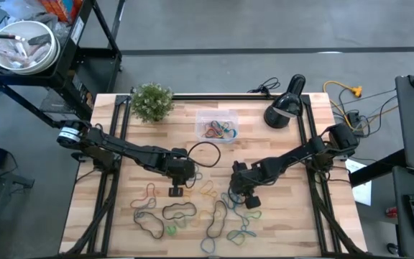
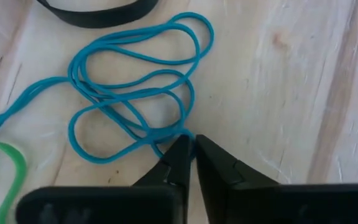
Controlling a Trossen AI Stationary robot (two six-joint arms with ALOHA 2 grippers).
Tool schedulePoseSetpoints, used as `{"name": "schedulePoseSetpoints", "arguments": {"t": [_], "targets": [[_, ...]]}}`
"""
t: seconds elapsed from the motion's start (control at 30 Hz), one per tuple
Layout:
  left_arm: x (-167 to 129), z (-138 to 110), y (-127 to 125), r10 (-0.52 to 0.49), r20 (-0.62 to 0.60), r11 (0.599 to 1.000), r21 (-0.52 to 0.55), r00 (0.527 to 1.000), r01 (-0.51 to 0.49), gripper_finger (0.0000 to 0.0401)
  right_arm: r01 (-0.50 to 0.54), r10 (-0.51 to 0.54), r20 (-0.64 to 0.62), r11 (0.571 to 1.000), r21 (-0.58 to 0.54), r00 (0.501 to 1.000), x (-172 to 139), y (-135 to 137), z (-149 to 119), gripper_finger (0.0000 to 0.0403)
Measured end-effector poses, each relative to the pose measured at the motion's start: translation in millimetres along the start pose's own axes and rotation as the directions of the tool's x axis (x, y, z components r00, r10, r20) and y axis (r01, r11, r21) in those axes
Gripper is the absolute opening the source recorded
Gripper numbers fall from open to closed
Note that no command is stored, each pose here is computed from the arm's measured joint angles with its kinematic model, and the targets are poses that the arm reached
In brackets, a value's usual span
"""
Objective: Pick and place rubber bands into bin
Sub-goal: Put the blue rubberband into the transparent bin
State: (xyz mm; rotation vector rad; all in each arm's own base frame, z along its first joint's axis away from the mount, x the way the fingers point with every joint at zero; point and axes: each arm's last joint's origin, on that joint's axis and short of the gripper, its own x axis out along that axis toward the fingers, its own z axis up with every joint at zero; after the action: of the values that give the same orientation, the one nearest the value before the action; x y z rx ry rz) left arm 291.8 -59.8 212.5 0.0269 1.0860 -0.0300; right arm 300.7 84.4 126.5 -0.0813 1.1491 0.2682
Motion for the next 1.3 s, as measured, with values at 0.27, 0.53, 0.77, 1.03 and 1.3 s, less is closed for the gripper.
{"name": "schedulePoseSetpoints", "arguments": {"t": [0.27,0.53,0.77,1.03,1.3], "targets": [[0,0,0,0.0,0.0,1.0,0.003,1.0,0.0,0.0077,0.013,-0.013,-0.004,1.0,0.023,1.0,-9,0,1,0.0008],[1,-1,0,0.001,-0.004,1.0,0.008,1.0,-0.001,0.0077,0.08,-0.082,0.089,0.996,0.032,0.993,-58,1,11,0.0008],[1,-1,0,0.001,-0.005,1.0,0.009,1.0,-0.001,0.0077,0.207,-0.22,0.271,0.975,0.074,0.937,-124,2,23,0.0008],[1,0,0,-0.001,0.013,1.0,0.007,1.0,0.001,0.0077,0.359,-0.362,0.4,0.929,0.086,0.842,-179,1,38,0.0008],[2,1,0,-0.003,0.025,1.0,-0.002,1.0,0.003,0.0077,0.541,-0.511,0.325,0.841,-0.002,0.796,-196,1,55,0.0008]]}}
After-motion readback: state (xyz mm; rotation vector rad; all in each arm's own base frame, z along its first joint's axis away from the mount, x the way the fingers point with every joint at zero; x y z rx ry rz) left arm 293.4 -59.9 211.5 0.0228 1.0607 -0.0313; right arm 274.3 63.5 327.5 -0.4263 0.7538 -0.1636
